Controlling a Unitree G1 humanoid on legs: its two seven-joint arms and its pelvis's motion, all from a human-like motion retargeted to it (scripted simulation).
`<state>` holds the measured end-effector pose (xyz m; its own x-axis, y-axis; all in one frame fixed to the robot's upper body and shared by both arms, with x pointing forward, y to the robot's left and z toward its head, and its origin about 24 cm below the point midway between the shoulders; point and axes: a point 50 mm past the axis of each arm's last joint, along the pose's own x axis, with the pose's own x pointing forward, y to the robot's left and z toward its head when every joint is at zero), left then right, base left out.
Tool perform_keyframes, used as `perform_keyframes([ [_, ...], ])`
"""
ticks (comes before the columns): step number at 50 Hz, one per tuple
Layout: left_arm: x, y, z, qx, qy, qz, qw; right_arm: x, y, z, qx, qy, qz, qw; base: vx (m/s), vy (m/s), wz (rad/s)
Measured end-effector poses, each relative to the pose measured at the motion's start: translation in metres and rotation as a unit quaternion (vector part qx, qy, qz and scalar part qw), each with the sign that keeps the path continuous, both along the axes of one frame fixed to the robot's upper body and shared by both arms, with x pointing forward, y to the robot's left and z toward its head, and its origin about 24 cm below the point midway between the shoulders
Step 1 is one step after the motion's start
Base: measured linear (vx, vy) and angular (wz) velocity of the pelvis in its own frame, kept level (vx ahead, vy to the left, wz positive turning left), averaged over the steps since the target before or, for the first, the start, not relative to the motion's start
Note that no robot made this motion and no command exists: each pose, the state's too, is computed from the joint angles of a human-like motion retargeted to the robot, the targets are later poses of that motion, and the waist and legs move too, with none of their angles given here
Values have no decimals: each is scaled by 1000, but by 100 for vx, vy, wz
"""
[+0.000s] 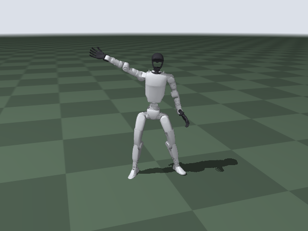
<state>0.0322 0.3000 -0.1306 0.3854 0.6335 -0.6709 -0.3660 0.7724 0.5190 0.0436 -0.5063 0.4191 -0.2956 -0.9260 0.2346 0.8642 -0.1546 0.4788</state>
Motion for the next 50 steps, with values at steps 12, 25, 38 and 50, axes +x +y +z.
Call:
perform_keyframes([
  [12,10,67,38,114,-42,58,991,27,116,136,-356,119,-20,926,0,36,89],
  [25,72,112,91,194,-138,24,971,83,273,148,-664,341,-262,612,9,1,93],
  [38,72,101,79,174,-142,45,974,95,307,132,-711,344,-300,535,2,5,27],
  [50,13,77,45,129,-66,92,985,91,274,144,-659,362,-288,593,-1,3,-57],
])
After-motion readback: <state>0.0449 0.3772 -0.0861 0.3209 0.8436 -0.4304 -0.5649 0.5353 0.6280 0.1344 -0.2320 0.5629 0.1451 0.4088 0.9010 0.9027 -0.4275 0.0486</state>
